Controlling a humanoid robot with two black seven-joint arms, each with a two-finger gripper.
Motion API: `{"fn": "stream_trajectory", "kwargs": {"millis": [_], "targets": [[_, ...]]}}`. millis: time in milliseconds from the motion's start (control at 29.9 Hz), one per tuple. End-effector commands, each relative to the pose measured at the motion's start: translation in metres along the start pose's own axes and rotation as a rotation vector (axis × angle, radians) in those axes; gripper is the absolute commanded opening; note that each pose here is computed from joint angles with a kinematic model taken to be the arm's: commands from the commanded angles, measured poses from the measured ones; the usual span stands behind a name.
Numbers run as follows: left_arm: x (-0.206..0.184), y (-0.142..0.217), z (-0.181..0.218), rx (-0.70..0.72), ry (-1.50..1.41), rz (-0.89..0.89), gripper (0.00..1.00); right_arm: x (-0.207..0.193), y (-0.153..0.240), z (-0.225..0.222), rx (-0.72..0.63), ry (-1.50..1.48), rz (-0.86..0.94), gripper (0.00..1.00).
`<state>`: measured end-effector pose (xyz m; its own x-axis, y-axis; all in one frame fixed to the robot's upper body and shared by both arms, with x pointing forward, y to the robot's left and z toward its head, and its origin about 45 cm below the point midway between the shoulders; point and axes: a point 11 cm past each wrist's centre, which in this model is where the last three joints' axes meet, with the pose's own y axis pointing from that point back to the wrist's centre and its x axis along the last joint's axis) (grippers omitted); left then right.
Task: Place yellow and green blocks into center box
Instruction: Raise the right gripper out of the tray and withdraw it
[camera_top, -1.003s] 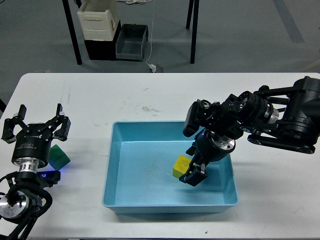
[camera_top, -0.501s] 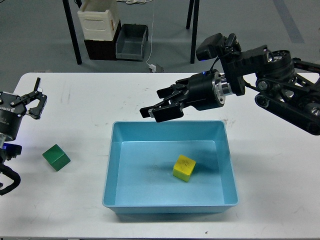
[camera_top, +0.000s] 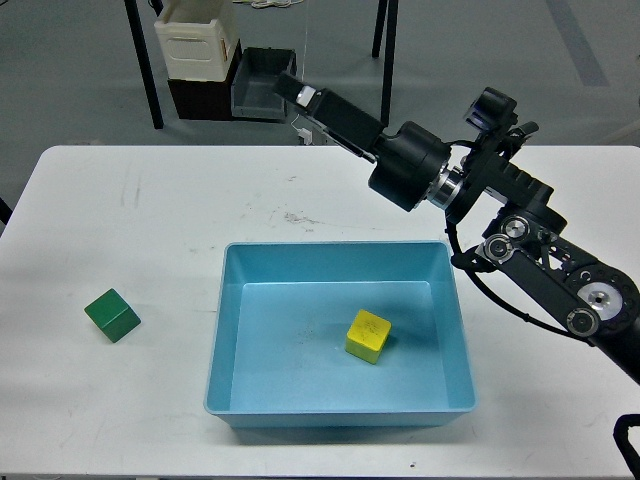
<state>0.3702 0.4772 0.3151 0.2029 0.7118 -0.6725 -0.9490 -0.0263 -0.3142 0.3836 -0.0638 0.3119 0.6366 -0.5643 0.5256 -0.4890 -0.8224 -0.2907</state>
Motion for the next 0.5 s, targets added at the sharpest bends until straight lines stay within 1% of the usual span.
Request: {"fn": "stream_trajectory", "kwargs": {"millis": [0,100,201,267,334,468], "targets": [[-0.010,-0.001,-0.001,0.125,-0.250,-0.109,1.00,0.009,0.021,0.007,-0.039,-0.178,0.163,1.00],[-0.016,-0.003,-0.001,0.150,-0.361,-0.157,1.00,0.026,0.047,0.009,-0.030,-0.276,0.300,1.00],[-0.027,-0.011,0.022,0.097,-0.467,-0.205,1.00,0.041,0.085,0.019,-0.037,-0.388,0.456,1.00],[-0.041,-0.017,0.040,0.066,-0.610,-0.271,1.00,0.049,0.111,0.021,-0.037,-0.446,0.548,1.00],[-0.060,-0.025,0.046,0.039,-0.754,-0.367,1.00,0.051,0.140,0.026,-0.052,-0.499,0.617,1.00],[-0.078,-0.038,0.028,0.167,-1.121,-0.513,0.99,0.042,0.194,0.031,-0.070,-0.595,0.732,1.00]]}}
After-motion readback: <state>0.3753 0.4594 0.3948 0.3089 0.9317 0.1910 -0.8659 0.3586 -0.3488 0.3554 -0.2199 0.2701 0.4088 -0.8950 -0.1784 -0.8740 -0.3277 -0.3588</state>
